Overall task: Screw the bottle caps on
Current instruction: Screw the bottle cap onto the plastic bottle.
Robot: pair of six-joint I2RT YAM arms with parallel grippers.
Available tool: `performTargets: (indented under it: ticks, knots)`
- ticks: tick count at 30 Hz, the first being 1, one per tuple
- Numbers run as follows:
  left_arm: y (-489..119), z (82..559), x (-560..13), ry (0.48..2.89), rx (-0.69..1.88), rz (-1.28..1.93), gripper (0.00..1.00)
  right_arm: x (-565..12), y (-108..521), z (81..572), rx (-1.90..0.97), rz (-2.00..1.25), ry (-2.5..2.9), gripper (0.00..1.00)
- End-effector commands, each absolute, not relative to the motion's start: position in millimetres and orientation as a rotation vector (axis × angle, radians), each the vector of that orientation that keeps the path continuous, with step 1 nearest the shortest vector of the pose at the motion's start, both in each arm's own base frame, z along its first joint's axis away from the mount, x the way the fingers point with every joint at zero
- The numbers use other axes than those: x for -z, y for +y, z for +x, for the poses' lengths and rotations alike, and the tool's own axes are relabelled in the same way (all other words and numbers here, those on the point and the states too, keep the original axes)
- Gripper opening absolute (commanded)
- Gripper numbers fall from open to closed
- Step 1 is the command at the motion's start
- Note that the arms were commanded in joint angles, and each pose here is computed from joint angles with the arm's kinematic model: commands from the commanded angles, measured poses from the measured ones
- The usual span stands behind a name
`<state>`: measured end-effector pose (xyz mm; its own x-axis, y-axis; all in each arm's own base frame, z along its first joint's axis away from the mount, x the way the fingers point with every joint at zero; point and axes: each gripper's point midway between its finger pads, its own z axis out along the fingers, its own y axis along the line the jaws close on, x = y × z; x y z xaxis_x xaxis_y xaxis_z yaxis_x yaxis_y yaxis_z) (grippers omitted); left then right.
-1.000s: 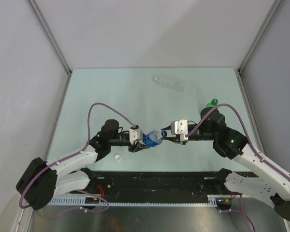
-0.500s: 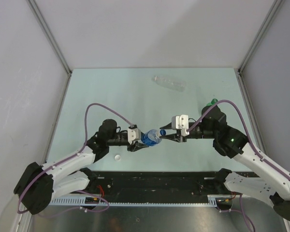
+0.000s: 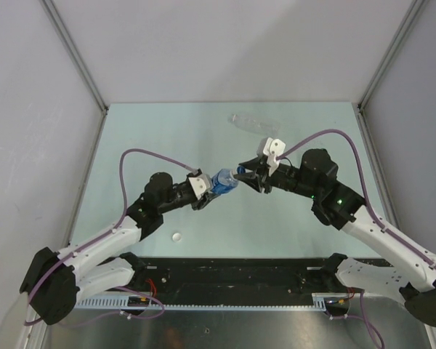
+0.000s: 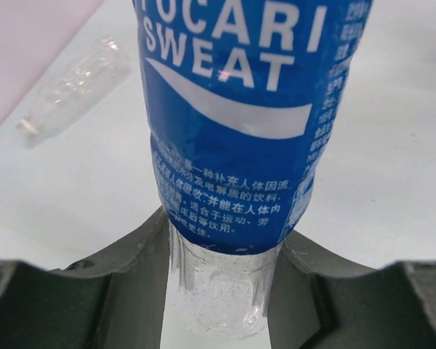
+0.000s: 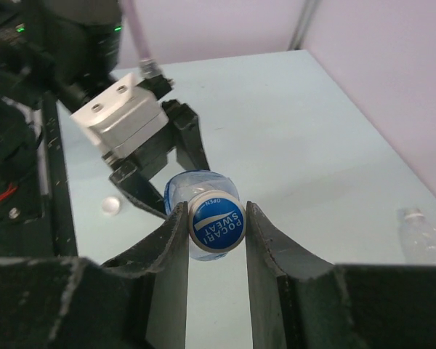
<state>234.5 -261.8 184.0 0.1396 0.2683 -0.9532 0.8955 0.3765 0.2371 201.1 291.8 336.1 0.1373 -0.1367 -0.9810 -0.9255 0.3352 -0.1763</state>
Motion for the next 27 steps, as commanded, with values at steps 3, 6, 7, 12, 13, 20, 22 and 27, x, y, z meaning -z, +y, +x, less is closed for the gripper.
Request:
performTargets:
  ticks: [3, 6, 7, 12, 13, 20, 22, 27]
  knots:
    - [-266, 274, -306, 1.157, 0.514, 0.869, 0.0, -288, 300, 219, -0.779, -0.959, 1.604, 0.0]
    - [-270, 279, -305, 1.168, 0.474, 0.861, 0.0, -281, 304, 227, -0.78, -0.902, 1.652, 0.0]
    - [-272, 281, -304, 1.171, 0.453, 0.861, 0.0, -279, 306, 229, -0.788, -0.884, 1.671, 0.0]
    - [-280, 295, -304, 1.196, 0.353, 0.845, 0.0, -264, 319, 228, -0.847, -0.85, 1.782, 0.0]
    - [-281, 298, -303, 1.199, 0.34, 0.844, 0.0, -261, 320, 227, -0.854, -0.848, 1.807, 0.0]
    - [-289, 303, -307, 1.18, 0.326, 0.854, 0.0, -246, 313, 224, -0.83, -0.816, 1.933, 0.0]
    - [-291, 297, -309, 1.17, 0.358, 0.856, 0.0, -236, 305, 231, -0.757, -0.798, 1.97, 0.0]
    - [-294, 274, -314, 1.129, 0.467, 0.881, 0.0, -219, 286, 250, -0.57, -0.747, 2.024, 0.0]
